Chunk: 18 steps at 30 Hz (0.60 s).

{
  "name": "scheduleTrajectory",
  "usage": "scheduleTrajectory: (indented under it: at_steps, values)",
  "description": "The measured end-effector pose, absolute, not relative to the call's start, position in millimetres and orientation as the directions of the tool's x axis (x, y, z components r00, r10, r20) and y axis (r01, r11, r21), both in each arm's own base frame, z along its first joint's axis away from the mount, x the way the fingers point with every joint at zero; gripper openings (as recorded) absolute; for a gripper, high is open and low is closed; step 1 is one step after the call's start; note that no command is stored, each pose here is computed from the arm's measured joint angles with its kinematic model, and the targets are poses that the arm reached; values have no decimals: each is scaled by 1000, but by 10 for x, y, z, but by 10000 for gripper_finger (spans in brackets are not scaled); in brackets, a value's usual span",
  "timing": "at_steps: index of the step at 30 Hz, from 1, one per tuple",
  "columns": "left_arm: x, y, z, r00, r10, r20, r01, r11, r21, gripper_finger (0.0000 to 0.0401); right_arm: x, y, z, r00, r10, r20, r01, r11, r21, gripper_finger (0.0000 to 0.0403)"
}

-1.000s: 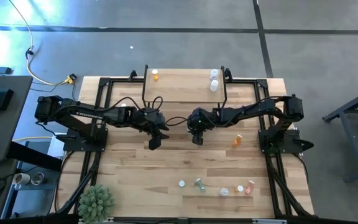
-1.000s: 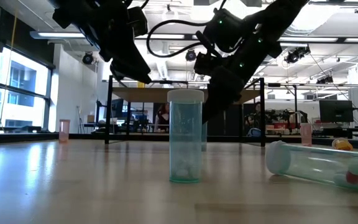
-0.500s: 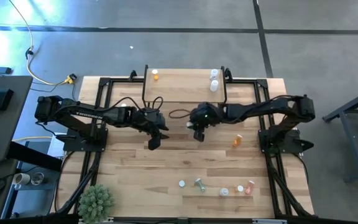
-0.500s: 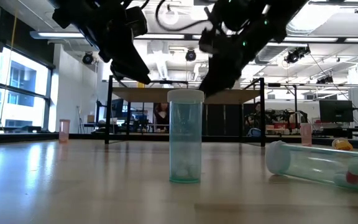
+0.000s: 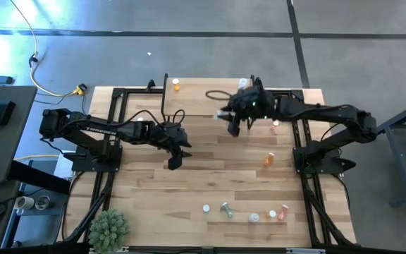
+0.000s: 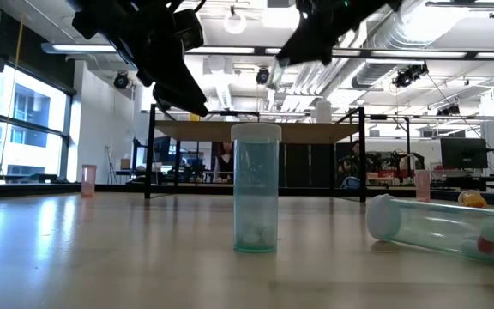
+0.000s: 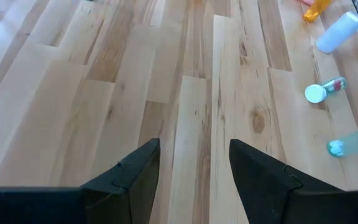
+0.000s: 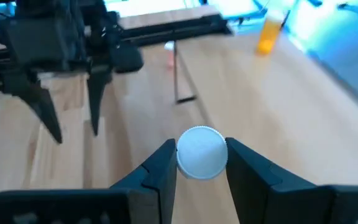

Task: Pick and place medicine bottles onto shelf by color
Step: Put the top blue pill bottle on the shelf

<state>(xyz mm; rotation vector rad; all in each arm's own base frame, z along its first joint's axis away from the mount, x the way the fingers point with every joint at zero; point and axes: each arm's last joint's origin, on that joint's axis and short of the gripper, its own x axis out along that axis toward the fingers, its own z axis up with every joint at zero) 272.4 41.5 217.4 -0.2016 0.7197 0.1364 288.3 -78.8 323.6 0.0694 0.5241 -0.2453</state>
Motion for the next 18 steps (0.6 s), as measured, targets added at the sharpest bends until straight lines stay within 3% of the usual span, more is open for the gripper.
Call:
scheduleTrajectory:
  at_steps: [8, 18]
  values:
    - [2724, 415, 2174, 745, 55, -665, -193, 972, -136, 184, 2697, -1217, 3692, 799, -347, -492, 377, 925, -40, 106]
    - [2725, 415, 2175, 745, 54, -665, -193, 972, -137, 184, 2471, -1654, 3880, 730, -467, -499, 512, 857, -53, 106]
